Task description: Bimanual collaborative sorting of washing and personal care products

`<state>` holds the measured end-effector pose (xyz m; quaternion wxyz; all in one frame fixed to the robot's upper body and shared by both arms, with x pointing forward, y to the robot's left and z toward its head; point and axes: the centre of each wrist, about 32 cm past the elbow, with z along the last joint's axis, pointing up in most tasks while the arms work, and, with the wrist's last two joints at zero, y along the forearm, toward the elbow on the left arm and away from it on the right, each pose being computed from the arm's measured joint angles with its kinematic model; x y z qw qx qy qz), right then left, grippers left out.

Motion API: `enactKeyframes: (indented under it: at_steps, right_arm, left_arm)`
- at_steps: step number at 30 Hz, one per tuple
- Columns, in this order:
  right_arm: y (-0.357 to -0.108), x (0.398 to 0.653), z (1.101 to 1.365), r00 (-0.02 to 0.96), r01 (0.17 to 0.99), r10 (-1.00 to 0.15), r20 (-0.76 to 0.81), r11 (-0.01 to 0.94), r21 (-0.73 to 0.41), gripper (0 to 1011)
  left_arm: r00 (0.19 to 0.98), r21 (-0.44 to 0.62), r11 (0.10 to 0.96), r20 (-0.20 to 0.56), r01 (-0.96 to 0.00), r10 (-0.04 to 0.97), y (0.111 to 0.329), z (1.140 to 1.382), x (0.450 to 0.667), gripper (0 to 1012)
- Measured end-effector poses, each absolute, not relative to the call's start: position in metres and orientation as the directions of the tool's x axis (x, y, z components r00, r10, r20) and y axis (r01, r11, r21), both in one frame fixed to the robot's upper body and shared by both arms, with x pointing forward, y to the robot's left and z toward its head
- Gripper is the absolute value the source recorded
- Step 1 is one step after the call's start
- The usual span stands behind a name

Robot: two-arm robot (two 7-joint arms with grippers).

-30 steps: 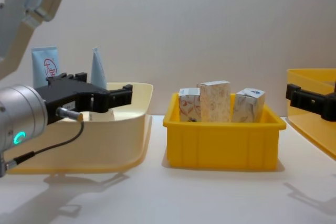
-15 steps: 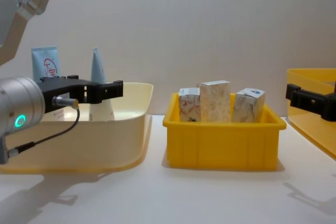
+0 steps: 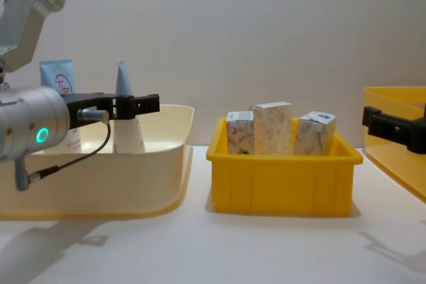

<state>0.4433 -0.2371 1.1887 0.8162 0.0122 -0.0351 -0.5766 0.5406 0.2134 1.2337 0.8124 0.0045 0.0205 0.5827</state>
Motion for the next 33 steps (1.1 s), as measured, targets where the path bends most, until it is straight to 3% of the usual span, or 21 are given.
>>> enactKeyframes:
  at_steps: [20, 29, 33]
  right_arm:
    - [-0.237, 0.443, 1.189, 0.333, 0.940, -0.942, 0.043, 0.335, 0.060, 1001]
    - [-0.237, 0.443, 1.189, 0.333, 0.940, -0.942, 0.043, 0.335, 0.060, 1001]
    - [-0.237, 0.443, 1.189, 0.333, 0.940, -0.942, 0.043, 0.335, 0.060, 1001]
  left_arm:
    - [0.279, 0.047, 0.281, -0.034, -0.959, 0.960, 0.196, 1.239, 0.562, 993]
    - [0.274, 0.052, 0.276, -0.032, -0.960, 0.961, 0.192, 1.239, 0.566, 810]
    - [0.273, 0.054, 0.274, -0.032, -0.960, 0.962, 0.190, 1.239, 0.567, 653]
